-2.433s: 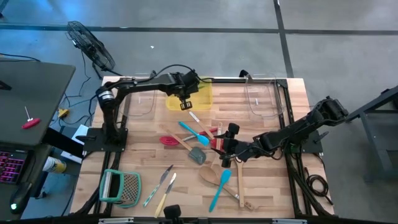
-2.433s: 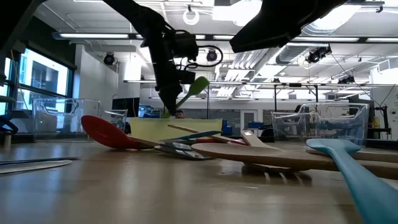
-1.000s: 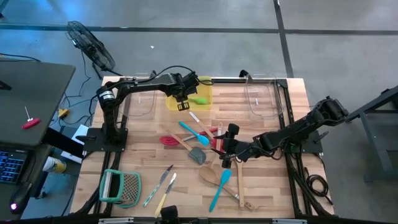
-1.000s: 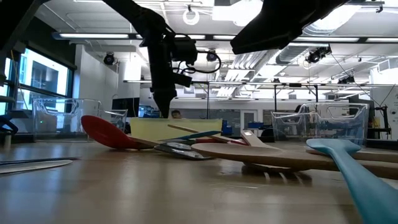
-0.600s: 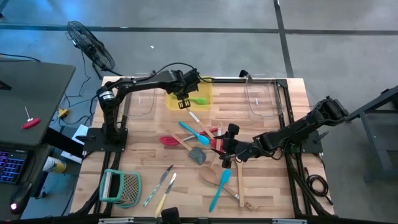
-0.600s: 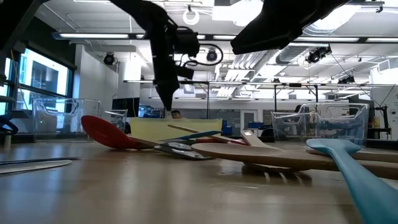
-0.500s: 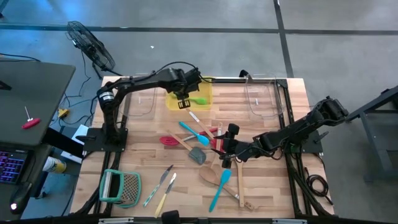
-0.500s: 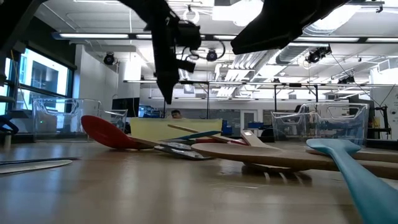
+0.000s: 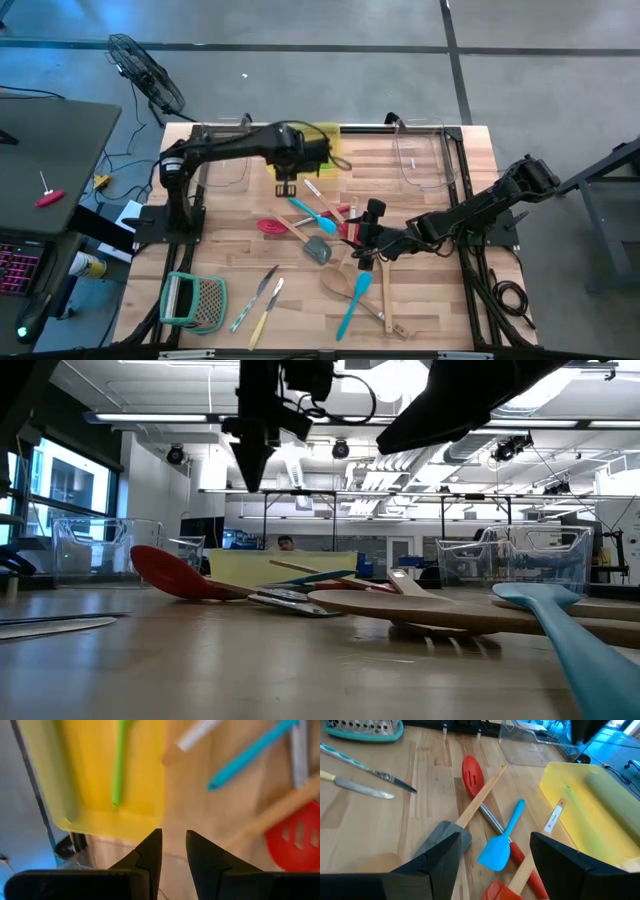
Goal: Pick & Place Kitchen Items
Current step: Put the right wooden spork ladle into the left transparent bin
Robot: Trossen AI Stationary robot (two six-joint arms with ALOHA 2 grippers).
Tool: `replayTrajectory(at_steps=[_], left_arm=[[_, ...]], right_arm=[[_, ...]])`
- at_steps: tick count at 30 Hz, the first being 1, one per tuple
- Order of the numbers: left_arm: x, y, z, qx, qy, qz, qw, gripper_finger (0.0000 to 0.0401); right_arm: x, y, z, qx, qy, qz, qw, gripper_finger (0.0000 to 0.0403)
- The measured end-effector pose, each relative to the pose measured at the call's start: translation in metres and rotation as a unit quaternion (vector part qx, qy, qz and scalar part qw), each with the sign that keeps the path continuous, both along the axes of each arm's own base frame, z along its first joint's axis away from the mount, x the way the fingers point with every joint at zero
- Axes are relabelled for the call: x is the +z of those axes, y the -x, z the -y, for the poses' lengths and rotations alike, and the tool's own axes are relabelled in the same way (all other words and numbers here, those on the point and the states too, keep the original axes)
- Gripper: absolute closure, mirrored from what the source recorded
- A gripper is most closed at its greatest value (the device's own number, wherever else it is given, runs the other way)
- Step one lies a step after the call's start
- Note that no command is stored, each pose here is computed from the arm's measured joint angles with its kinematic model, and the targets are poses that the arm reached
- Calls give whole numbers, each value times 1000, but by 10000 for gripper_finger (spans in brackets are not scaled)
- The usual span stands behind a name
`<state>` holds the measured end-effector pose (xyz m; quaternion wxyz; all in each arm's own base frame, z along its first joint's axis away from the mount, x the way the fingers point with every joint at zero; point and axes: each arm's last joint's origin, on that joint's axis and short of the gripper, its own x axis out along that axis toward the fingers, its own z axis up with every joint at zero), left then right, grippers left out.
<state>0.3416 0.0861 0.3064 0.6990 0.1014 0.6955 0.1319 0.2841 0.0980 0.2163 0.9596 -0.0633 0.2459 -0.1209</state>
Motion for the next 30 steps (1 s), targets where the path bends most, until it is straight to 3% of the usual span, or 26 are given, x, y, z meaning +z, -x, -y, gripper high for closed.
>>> replayTrajectory(at_steps=[9,15,20,27,30], left_arm=[[0,4,53,2,7,-42,999,318],[0,2,80,-14,4,-33,999,318],[-1,1,94,-10,4,-19,1000,318],[-1,2,100,-15,5,-24,1000,318],[-1,2,100,-12,11,-23,1000,318]], right_arm=[[-4,7,0,-4,3,-35,999,172],[-3,19,-4,-22,-41,-50,998,172],[1,37,-8,-42,-174,-88,980,172],[2,56,-29,-44,-352,-154,922,192],[2,61,-38,-42,-405,-182,895,210]])
